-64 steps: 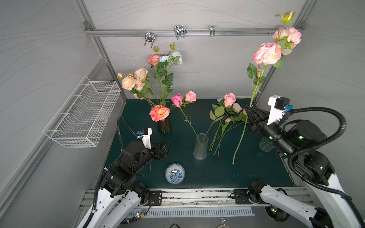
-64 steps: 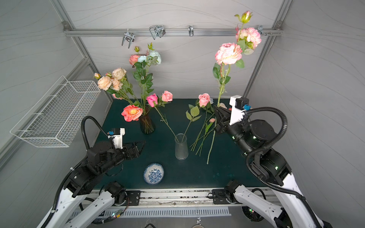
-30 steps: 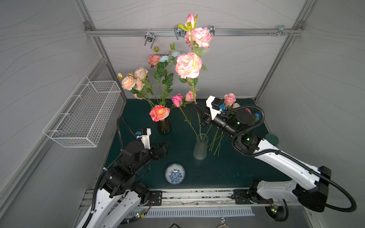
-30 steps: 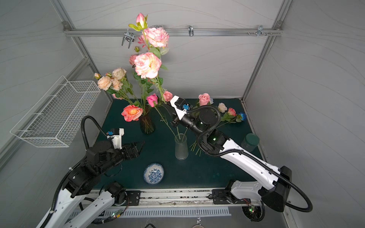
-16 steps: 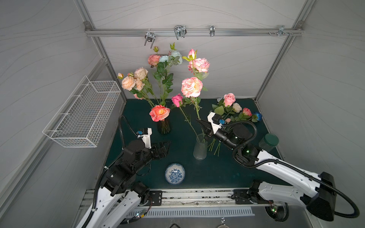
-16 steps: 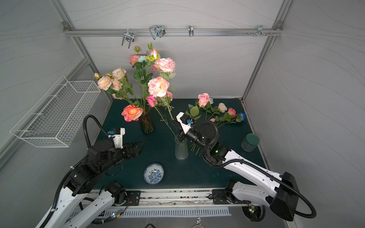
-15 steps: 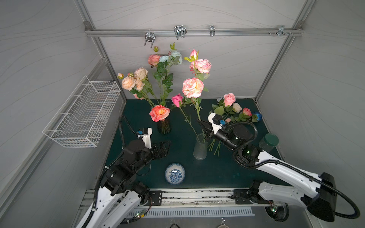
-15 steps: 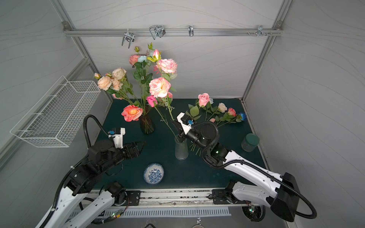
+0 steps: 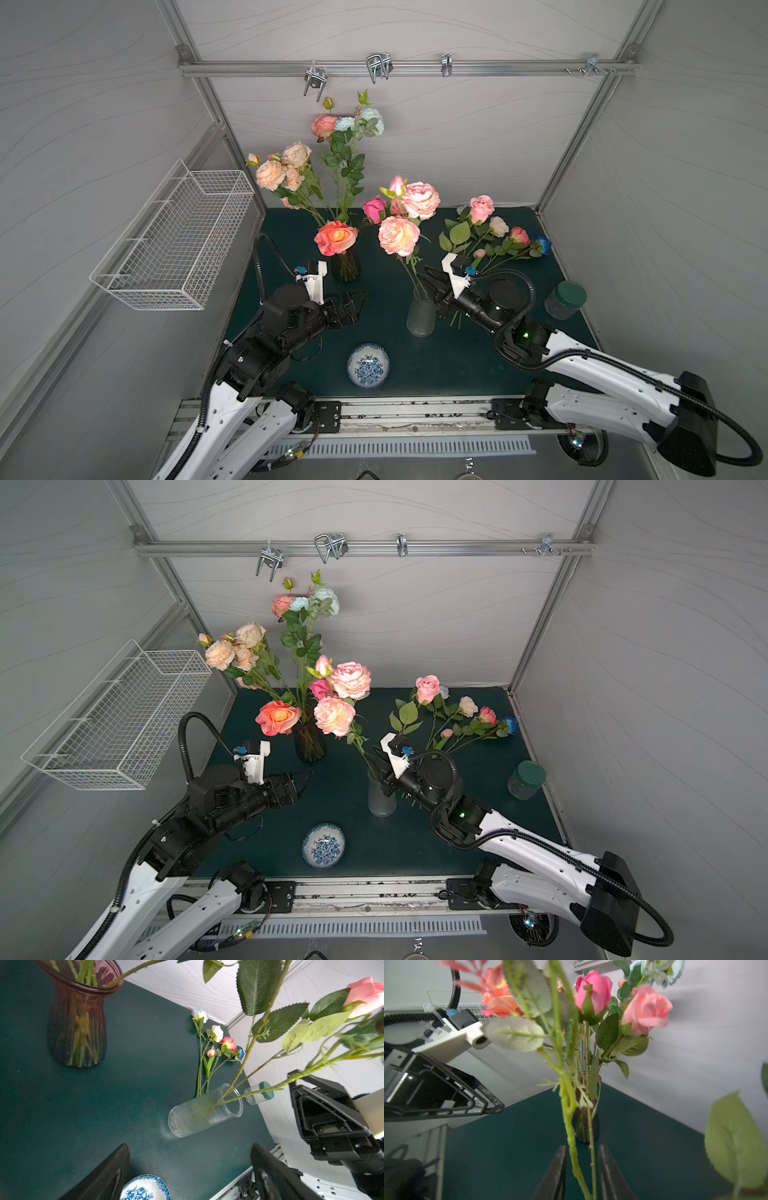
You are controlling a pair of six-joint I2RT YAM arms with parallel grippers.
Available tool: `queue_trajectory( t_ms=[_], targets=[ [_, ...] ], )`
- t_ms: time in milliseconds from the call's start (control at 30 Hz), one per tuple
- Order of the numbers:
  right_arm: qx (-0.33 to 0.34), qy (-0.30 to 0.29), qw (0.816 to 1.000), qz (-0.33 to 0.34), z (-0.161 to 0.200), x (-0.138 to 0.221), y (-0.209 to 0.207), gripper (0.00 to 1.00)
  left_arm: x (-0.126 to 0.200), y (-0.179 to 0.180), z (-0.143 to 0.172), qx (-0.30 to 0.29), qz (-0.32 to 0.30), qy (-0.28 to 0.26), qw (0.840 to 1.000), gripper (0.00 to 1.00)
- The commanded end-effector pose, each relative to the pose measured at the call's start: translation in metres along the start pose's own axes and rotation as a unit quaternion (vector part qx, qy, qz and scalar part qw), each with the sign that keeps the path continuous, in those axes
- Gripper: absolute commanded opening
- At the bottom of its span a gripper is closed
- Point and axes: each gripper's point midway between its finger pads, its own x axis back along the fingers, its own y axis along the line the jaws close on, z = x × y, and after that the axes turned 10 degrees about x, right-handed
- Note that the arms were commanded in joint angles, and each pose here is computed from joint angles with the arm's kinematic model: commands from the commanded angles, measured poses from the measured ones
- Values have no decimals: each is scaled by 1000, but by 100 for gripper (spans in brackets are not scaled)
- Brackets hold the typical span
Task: Arrange flowers in a vase
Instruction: Place the flower in the vase, then pick up the flower from the top-right of the table.
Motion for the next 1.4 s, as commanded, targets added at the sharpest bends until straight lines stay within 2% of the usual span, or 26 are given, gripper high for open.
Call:
queue_trajectory(
  t_ms=[0, 100, 267, 567, 833, 967, 1067, 1133, 1233, 1367],
  targets=[
    [-16, -12, 1000, 11, -8, 13, -3, 44, 7, -34, -15, -5, 60, -13, 998, 93],
    [-21, -14, 1000, 8, -12, 20, -3, 52, 4, -37, -14, -6, 66, -4, 998, 92],
    [-42, -11, 999, 6, -15, 31, -4, 58, 0, -41, -13, -4, 71, 7, 997, 90],
    [-86, 6, 996, 36, -11, 78, -16, 61, -1, -36, -12, -6, 60, 6, 998, 90],
    [-112, 52, 985, 121, 34, 127, -40, 60, -4, -14, -4, -5, 32, -2, 999, 91],
    [-141, 103, 958, 226, 66, 141, -70, 59, -4, -11, -2, -10, 27, 0, 1000, 91],
    [-168, 158, 928, 292, 86, 141, -94, 59, -2, -7, -2, -16, 20, -5, 1000, 91],
    [-217, 190, 904, 315, 104, 135, -112, 59, -1, -3, -1, -18, 14, -8, 1000, 91],
    [-341, 199, 858, 329, 138, 126, -150, 57, 0, 3, 2, -18, 7, -11, 1000, 92],
    [-468, 216, 771, 374, 203, 124, -209, 44, 1, 13, 5, -11, -7, -14, 1000, 92]
  ],
)
